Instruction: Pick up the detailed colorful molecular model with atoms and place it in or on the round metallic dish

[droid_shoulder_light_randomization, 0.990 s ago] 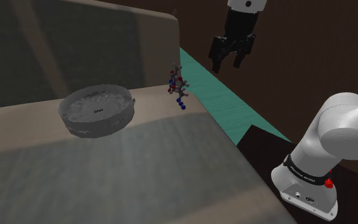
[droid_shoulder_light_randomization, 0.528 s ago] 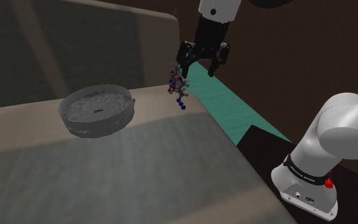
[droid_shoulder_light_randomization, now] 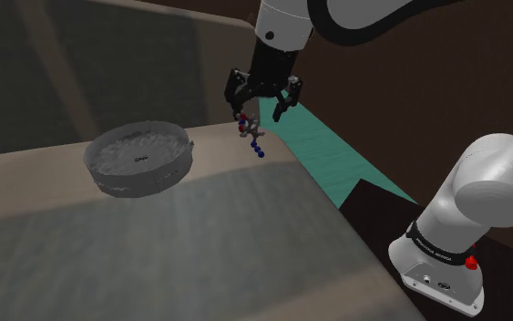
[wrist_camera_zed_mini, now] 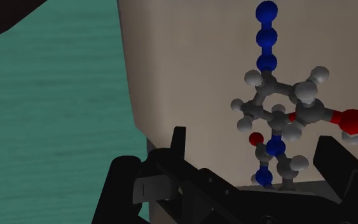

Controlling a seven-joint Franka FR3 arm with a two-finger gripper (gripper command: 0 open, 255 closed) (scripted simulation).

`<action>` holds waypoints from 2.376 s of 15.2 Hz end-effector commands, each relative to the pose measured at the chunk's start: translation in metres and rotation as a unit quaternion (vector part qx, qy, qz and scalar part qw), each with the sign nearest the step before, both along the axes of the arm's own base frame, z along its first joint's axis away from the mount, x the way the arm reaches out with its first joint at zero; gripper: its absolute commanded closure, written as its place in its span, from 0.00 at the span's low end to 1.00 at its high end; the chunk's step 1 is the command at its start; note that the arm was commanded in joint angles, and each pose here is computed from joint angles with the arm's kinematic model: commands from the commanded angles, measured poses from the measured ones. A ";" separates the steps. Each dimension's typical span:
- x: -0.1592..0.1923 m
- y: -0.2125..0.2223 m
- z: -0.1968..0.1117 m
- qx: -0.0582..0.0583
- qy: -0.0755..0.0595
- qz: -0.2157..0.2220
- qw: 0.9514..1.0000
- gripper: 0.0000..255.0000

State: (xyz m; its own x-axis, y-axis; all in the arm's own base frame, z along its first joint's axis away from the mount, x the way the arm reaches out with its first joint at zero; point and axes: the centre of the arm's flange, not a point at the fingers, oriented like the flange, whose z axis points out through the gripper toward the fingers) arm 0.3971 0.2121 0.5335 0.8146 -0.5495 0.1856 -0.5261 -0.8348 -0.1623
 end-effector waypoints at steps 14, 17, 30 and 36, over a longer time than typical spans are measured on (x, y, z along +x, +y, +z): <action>0.004 0.001 -0.017 0.000 0.000 0.000 1.000 1.00; 0.004 0.001 -0.017 0.000 0.000 0.000 1.000 1.00; 0.004 0.001 0.030 0.000 0.000 0.000 1.000 1.00; 0.004 0.001 0.062 0.000 0.000 0.000 1.000 1.00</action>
State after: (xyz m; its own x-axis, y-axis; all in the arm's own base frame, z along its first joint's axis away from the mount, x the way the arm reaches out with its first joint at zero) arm 0.4016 0.2124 0.5901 0.8138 -0.5505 0.1861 -0.5268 -0.8341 -0.1636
